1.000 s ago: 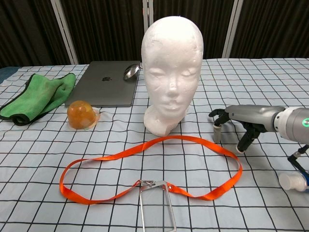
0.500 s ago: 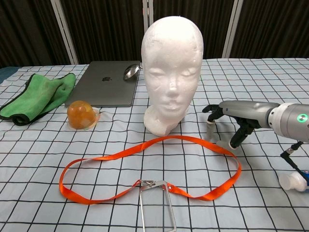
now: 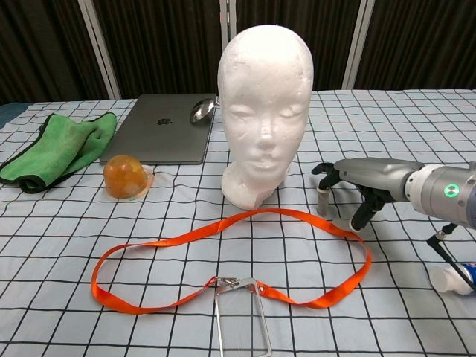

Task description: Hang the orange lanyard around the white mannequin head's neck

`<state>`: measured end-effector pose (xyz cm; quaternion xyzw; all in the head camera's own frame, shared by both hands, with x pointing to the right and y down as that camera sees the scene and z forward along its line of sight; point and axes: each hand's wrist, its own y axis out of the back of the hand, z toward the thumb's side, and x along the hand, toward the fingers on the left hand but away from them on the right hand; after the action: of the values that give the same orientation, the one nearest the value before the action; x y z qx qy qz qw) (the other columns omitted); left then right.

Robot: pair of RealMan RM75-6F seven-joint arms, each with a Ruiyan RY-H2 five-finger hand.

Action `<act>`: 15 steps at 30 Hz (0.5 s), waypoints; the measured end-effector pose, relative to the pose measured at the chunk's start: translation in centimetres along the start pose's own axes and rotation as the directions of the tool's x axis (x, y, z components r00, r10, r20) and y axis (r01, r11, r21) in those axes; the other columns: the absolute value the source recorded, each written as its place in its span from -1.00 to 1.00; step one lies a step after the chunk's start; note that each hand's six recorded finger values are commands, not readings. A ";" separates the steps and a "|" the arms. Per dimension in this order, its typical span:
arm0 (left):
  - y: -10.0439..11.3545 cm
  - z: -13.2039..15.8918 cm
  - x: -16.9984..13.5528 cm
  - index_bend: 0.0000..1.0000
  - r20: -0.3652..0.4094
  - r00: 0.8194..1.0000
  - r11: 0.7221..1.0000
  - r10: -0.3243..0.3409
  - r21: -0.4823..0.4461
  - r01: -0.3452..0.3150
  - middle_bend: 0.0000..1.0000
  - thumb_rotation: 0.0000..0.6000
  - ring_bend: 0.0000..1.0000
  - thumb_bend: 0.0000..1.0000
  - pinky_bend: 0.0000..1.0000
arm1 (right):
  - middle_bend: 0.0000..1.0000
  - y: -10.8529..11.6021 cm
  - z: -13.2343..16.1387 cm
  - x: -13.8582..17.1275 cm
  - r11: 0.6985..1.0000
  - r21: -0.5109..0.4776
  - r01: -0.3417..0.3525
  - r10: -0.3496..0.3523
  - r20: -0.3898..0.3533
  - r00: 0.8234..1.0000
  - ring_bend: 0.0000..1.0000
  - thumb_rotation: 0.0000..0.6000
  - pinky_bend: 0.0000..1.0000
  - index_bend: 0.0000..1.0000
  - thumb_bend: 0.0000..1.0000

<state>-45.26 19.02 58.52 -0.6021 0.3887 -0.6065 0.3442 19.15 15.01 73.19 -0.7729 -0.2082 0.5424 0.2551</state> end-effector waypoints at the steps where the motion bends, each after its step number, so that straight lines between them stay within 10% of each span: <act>1: 0.0 0.0 0.0 -1.00 0.000 1.000 1.000 0.000 0.000 0.000 -1.00 1.00 -1.00 -1.00 -1.00 | -1.00 -0.1 0.0 -0.1 1.000 -0.004 0.000 0.000 0.002 1.000 -1.00 1.00 -1.00 -0.08 -0.30; 15: -0.1 0.1 0.0 -1.00 0.005 1.000 1.000 -0.005 0.001 0.005 -1.00 1.00 -1.00 -1.00 -1.00 | -0.94 -0.8 1.2 -0.5 0.995 -0.090 -0.043 0.042 -0.013 0.999 -1.00 1.00 -1.00 0.33 -0.17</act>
<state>-45.19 19.07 58.59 -0.6044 0.3860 -0.6061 0.3441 17.79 15.55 73.76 -0.7908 -0.2148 0.5335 0.2095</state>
